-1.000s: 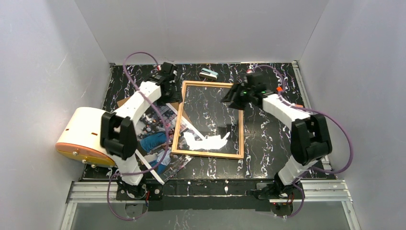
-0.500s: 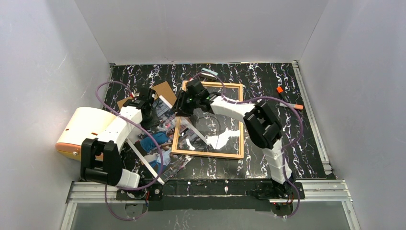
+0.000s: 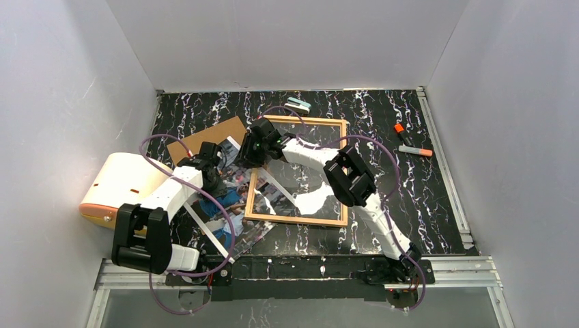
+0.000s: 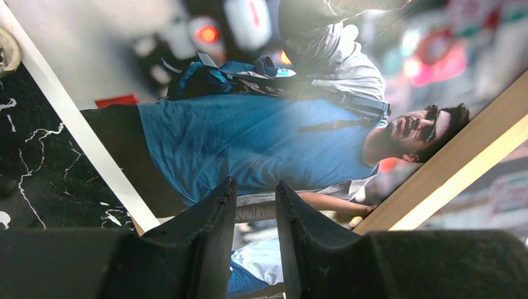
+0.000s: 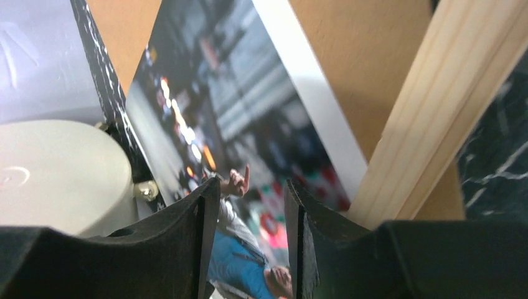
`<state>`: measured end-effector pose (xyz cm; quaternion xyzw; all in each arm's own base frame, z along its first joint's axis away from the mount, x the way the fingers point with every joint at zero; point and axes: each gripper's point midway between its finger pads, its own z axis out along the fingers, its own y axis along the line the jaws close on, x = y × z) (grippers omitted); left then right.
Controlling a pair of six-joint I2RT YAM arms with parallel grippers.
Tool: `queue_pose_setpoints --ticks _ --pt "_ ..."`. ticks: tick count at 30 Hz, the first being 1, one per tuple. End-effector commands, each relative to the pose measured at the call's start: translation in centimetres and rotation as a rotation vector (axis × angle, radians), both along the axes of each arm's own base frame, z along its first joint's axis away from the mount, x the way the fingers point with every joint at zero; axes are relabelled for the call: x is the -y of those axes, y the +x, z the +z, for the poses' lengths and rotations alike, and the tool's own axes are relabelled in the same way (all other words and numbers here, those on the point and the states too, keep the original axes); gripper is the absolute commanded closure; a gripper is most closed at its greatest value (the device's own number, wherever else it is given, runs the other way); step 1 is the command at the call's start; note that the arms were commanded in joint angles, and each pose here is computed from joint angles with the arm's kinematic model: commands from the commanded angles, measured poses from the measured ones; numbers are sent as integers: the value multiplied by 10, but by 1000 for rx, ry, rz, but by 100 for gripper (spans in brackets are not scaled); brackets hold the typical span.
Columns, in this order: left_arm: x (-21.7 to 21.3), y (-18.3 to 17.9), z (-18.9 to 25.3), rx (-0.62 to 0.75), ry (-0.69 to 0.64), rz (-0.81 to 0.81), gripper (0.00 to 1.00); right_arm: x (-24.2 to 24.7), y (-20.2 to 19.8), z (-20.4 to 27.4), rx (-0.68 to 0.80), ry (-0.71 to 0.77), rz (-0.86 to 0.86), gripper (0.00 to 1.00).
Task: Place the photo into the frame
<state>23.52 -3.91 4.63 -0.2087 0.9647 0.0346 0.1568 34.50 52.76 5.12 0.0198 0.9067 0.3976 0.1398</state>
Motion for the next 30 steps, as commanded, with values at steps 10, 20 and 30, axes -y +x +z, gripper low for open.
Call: queue_pose_setpoints --ticks 10,20,30 --pt "-10 -4 -18 -54 53 -10 75 72 30 -28 22 -251 -94 49" --pt "-9 11 -18 -59 70 -30 75 124 36 -18 21 -283 -143 48" --pt "-13 20 -21 -85 101 -43 76 140 35 -5 57 -317 -130 42"
